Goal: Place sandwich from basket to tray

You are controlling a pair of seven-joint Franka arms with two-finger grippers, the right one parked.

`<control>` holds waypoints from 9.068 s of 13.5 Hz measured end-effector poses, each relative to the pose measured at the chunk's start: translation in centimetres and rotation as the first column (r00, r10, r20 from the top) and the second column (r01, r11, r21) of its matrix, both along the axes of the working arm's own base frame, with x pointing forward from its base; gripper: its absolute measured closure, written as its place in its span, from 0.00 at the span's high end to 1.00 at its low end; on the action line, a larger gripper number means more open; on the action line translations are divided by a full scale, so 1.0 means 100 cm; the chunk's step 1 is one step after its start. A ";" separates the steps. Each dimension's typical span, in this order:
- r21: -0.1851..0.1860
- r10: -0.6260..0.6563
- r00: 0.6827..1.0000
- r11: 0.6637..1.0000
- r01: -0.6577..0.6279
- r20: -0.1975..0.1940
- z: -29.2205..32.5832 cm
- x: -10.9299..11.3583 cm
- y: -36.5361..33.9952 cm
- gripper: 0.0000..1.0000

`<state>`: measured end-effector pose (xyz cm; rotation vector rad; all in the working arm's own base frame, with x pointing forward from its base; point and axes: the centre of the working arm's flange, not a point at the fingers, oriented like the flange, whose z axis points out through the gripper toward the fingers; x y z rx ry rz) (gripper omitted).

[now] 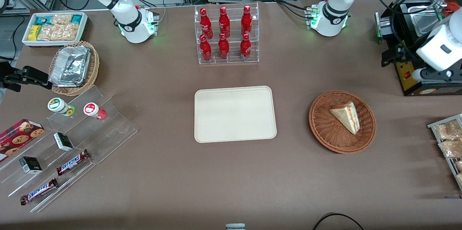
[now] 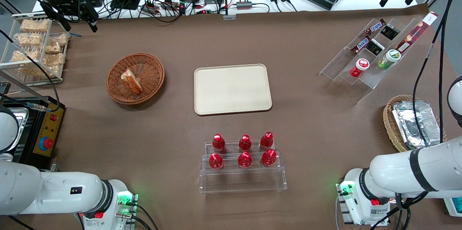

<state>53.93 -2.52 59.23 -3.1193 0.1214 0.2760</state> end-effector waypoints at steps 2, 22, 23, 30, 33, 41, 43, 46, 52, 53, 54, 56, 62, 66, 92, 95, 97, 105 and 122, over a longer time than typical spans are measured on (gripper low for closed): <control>-0.001 -0.002 1.000 1.000 0.002 0.021 -0.028 0.011 -0.001 1.00; 0.038 0.394 0.916 0.917 -0.398 0.080 -0.253 0.012 -0.007 1.00; 0.040 0.425 0.902 0.902 -0.429 0.083 -0.255 0.011 -0.010 1.00; 0.030 0.511 0.852 0.855 -0.517 0.113 -0.289 0.003 -0.010 1.00; 0.038 0.515 0.851 0.853 -0.520 0.102 -0.297 0.001 -0.009 1.00; 0.044 0.522 0.848 0.849 -0.527 0.091 -0.327 -0.004 -0.006 1.00; 0.049 0.524 0.848 0.848 -0.528 0.084 -0.335 -0.007 -0.005 1.00; 0.054 0.528 0.846 0.845 -0.533 0.078 -0.341 -0.010 -0.004 0.66; 0.060 0.523 0.849 0.848 -0.527 0.072 -0.302 -0.002 -0.007 0.27; 0.061 0.514 0.855 0.853 -0.518 0.070 -0.287 0.002 -0.013 0.26; 0.060 0.497 0.865 0.864 -0.500 0.070 -0.273 0.006 -0.024 0.22; 0.057 0.445 0.893 0.892 -0.449 0.071 -0.252 0.010 -0.057 0.15; 0.032 0.222 0.970 0.974 -0.226 0.095 -0.228 -0.006 -0.195 0.15; 0.021 0.161 0.981 0.986 -0.164 0.108 -0.232 -0.023 -0.294 0.15; 0.131 0.079 0.995 0.988 -0.087 0.068 -0.348 -0.044 -0.493 0.15; 0.128 0.088 0.993 0.987 -0.097 0.073 -0.347 -0.044 -0.494 0.15; 0.115 0.100 0.991 0.987 -0.109 0.085 -0.346 -0.043 -0.496 0.15; 0.099 0.124 0.987 0.986 -0.134 0.098 -0.353 -0.041 -0.498 0.26; 0.021 0.111 0.987 0.993 -0.114 0.114 -0.163 -0.026 -0.458 1.00</control>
